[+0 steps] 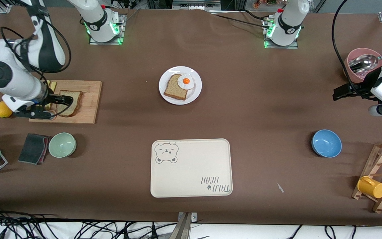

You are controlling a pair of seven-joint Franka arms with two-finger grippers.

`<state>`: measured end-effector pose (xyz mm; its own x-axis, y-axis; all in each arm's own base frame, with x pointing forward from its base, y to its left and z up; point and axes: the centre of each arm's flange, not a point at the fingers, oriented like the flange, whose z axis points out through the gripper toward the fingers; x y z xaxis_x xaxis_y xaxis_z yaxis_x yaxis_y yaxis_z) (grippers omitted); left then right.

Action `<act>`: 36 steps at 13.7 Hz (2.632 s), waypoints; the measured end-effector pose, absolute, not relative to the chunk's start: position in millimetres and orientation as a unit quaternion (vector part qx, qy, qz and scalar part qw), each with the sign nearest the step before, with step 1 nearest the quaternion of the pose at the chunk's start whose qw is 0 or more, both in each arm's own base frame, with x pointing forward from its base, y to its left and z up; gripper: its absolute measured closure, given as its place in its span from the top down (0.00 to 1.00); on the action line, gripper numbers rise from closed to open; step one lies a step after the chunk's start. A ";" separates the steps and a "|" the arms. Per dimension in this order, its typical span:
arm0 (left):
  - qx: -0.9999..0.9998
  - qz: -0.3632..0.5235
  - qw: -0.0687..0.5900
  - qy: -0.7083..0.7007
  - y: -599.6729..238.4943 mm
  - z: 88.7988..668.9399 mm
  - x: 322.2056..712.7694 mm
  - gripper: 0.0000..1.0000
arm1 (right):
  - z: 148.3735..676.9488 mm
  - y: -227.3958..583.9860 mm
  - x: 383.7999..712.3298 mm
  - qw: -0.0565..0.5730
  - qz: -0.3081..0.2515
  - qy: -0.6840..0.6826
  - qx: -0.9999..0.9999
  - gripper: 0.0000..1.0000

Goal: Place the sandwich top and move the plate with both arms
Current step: 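Reach the right gripper down to the bread slice on the cutting board, then grasp the bread slice with the right gripper and lift it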

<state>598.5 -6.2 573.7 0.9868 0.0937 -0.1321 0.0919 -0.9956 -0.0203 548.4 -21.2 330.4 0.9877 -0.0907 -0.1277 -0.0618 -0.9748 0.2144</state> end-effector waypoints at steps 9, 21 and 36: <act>-0.997 0.066 0.007 -0.046 -6.3 573.6 598.7 1.00 | 217.5 -16.0 550.9 0.148 -0.078 -0.085 0.982 0.83; -0.997 0.065 0.007 -0.046 -6.6 573.7 599.0 1.00 | 191.9 -20.5 547.9 0.165 -0.100 -0.089 0.977 0.17; -0.997 0.065 0.007 -0.046 -6.9 573.5 598.9 1.00 | 320.0 148.8 587.3 0.187 -0.190 -0.062 0.962 0.05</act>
